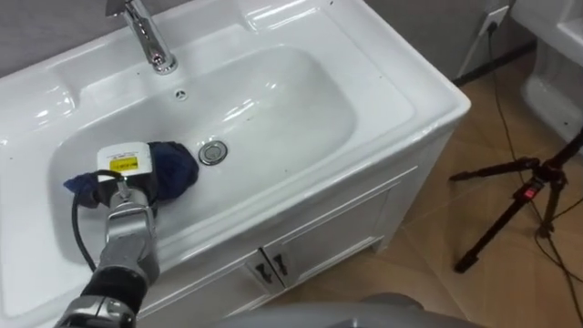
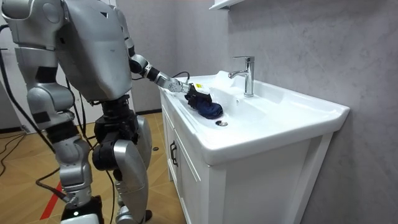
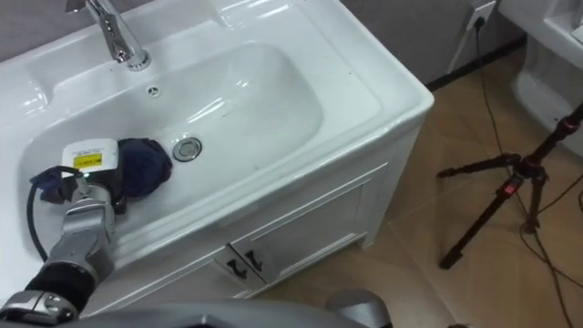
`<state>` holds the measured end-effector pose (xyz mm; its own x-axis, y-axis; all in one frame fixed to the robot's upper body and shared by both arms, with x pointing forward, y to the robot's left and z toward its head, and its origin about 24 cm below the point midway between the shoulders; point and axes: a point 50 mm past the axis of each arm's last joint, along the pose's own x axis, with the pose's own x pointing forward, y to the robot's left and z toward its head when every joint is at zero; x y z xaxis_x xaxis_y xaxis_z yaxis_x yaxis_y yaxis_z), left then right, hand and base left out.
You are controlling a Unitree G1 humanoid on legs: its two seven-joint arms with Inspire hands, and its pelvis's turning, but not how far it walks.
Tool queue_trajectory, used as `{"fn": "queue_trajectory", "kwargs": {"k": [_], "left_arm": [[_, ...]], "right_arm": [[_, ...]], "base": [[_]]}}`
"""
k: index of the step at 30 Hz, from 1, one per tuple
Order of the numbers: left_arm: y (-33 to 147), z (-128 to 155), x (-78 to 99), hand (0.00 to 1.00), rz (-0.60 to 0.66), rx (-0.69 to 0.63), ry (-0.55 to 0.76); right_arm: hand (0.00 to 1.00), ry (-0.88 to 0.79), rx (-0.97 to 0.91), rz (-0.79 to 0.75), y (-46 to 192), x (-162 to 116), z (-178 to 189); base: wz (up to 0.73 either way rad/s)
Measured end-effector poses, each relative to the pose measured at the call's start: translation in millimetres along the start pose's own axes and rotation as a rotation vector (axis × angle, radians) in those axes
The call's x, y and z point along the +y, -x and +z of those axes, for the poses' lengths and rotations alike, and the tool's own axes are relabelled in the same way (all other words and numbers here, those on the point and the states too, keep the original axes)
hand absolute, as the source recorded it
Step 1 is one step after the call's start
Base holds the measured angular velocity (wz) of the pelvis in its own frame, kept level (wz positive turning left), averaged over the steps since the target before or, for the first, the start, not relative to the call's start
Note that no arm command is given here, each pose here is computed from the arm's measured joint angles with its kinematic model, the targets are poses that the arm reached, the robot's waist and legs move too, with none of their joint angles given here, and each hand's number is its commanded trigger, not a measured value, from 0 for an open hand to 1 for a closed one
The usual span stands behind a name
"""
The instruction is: Wipe basin
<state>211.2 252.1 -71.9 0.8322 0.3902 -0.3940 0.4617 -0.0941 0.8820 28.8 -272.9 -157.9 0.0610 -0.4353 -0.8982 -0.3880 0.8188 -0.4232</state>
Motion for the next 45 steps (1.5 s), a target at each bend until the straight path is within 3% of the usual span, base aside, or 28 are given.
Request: {"fn": "queue_trajectory", "kwargs": {"k": [11, 22, 28, 45], "left_arm": [[-2.9, -12.9, 11.8, 1.0, 0.053, 0.048, 0.044], [-9.2, -33.1, 49.5, 1.0, 0.166, 0.036, 0.006], [-9.1, -32.0, 55.9, 1.0, 0.167, 0.028, 0.012], [-9.4, -30.3, 50.6, 1.0, 0.068, 0.03, 0.018]], "right_arm": [[0.0, 0.033, -0.023, -0.019, -0.2, -4.9, 7.1], [0.0, 0.026, -0.072, -0.044, -0.6, -9.8, 9.1], [0.0, 0.019, -0.078, -0.036, -0.7, -7.6, 6.4], [0.0, -0.081, -0.044, -0.033, -1.5, -4.5, -1.1]], "base": [[0.09], [0.12], [0.05], [0.0]]}}
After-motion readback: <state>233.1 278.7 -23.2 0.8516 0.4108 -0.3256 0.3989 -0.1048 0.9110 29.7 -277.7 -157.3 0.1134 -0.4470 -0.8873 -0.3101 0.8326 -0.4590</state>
